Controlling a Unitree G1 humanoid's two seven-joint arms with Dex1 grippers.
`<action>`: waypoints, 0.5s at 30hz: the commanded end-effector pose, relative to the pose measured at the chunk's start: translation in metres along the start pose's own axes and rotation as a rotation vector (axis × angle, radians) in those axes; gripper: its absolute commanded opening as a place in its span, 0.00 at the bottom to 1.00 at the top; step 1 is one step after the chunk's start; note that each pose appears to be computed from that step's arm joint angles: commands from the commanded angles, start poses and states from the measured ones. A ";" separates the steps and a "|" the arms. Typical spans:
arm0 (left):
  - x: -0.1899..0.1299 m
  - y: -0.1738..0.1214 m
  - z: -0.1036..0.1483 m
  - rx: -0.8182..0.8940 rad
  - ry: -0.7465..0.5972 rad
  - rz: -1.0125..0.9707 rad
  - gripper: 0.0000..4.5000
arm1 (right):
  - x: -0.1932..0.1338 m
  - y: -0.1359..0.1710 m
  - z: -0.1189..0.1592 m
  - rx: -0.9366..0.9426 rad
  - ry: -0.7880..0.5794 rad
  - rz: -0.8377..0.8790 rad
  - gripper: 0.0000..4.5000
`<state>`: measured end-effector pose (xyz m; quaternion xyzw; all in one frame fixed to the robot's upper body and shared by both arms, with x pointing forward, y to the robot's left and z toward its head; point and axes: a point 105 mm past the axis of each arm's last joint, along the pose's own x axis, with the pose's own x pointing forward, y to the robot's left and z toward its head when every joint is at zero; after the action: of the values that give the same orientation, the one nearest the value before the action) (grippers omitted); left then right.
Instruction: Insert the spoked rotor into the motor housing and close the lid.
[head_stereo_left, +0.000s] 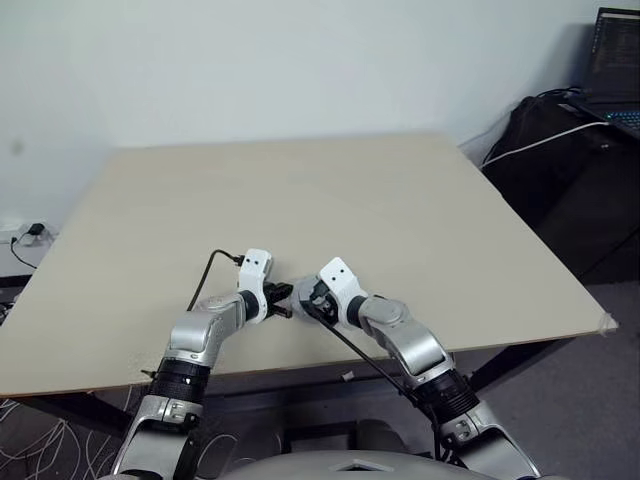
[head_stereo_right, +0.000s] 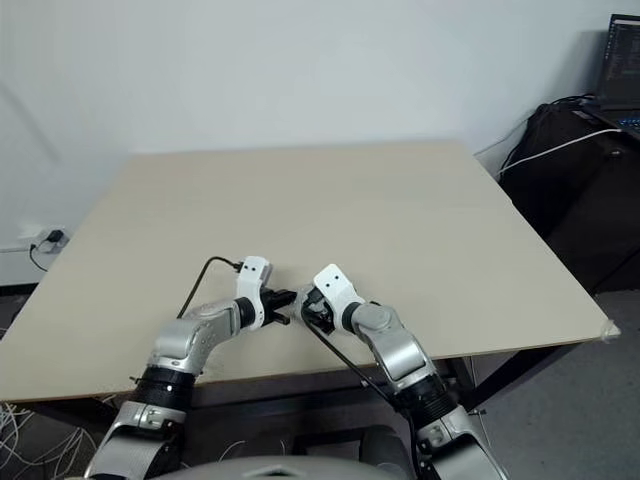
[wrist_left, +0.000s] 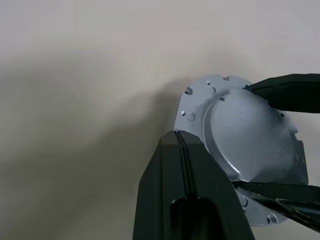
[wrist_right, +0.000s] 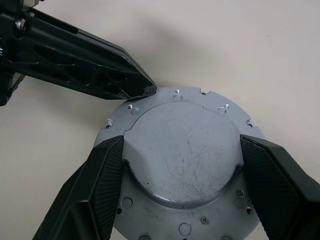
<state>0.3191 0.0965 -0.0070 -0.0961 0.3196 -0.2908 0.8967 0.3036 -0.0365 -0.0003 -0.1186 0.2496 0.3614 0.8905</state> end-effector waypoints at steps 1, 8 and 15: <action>0.001 -0.001 0.010 0.009 -0.017 -0.016 0.00 | 0.000 -0.001 -0.014 0.013 0.059 -0.009 0.71; 0.003 -0.009 0.013 -0.028 -0.009 -0.073 0.00 | 0.001 0.002 -0.012 0.009 0.053 0.001 0.71; 0.006 -0.019 0.019 -0.049 -0.013 -0.131 0.00 | 0.002 0.005 -0.012 0.013 0.053 0.005 0.71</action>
<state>0.3196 0.0873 -0.0031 -0.1396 0.3355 -0.3193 0.8752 0.3023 -0.0343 -0.0006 -0.1166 0.2498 0.3635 0.8898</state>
